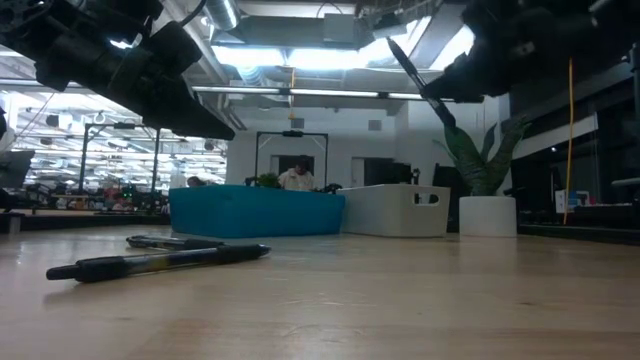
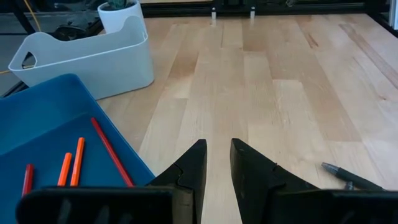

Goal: Sort pens & pencils
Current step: Put the black pen into the gray bin

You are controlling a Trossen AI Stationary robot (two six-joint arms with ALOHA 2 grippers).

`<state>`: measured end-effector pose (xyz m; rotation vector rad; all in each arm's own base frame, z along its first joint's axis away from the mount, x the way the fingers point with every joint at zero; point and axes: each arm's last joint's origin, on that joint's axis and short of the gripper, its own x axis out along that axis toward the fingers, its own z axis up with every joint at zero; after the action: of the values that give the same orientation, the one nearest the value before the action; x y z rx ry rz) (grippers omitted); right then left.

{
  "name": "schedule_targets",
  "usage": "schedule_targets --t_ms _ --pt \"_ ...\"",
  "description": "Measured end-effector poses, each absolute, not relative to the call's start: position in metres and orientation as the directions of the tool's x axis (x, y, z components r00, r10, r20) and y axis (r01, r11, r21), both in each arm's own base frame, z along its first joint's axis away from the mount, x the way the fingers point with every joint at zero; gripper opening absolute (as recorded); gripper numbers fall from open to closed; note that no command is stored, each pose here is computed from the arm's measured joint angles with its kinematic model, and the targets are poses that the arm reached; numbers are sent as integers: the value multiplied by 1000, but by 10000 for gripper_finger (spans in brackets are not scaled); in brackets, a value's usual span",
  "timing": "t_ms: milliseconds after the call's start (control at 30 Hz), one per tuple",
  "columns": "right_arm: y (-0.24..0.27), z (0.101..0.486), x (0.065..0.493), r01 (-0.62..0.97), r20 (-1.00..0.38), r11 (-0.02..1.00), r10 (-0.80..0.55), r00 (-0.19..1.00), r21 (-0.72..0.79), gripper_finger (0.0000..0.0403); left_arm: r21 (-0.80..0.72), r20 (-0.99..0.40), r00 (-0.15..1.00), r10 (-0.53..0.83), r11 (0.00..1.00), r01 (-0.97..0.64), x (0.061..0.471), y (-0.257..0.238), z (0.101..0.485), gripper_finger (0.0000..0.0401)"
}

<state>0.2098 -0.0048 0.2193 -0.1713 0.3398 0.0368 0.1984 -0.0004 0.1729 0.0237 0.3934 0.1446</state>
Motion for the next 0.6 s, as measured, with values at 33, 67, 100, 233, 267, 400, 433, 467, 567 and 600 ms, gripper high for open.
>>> schedule_targets --t_ms 33,67,100,233,267,400,433,467,567,600 --pt "-7 217 207 -58 -320 985 3 947 -161 25 51 -380 913 146 989 -136 198 0 173 66" --pt "-9 214 205 -54 -310 986 2 951 -159 25 52 -380 913 146 989 -136 198 0 173 66" --pt "-10 211 203 -49 -296 986 1 955 -158 25 56 -380 913 146 989 -135 198 0 173 66" --pt "-17 203 199 -35 -259 988 -6 966 -154 25 75 -357 921 156 988 -138 199 0 175 66" --pt "-19 202 198 -25 -251 987 -16 968 -156 25 76 -343 925 167 986 -149 200 0 176 66" --pt "-28 202 196 24 -205 984 -61 977 -178 25 109 -295 929 223 974 -199 201 2 181 66" --pt "-30 203 196 36 -188 981 -73 979 -192 25 119 -284 927 244 969 -218 201 2 182 66" --pt "-33 203 196 51 -177 980 -86 981 -194 25 132 -274 923 269 961 -241 201 3 183 66" --pt "-42 204 194 95 -173 976 -129 976 -195 25 164 -258 901 348 935 -314 201 5 184 66" --pt "-44 204 194 110 -170 975 -144 975 -195 25 171 -253 891 377 924 -342 200 6 184 66"
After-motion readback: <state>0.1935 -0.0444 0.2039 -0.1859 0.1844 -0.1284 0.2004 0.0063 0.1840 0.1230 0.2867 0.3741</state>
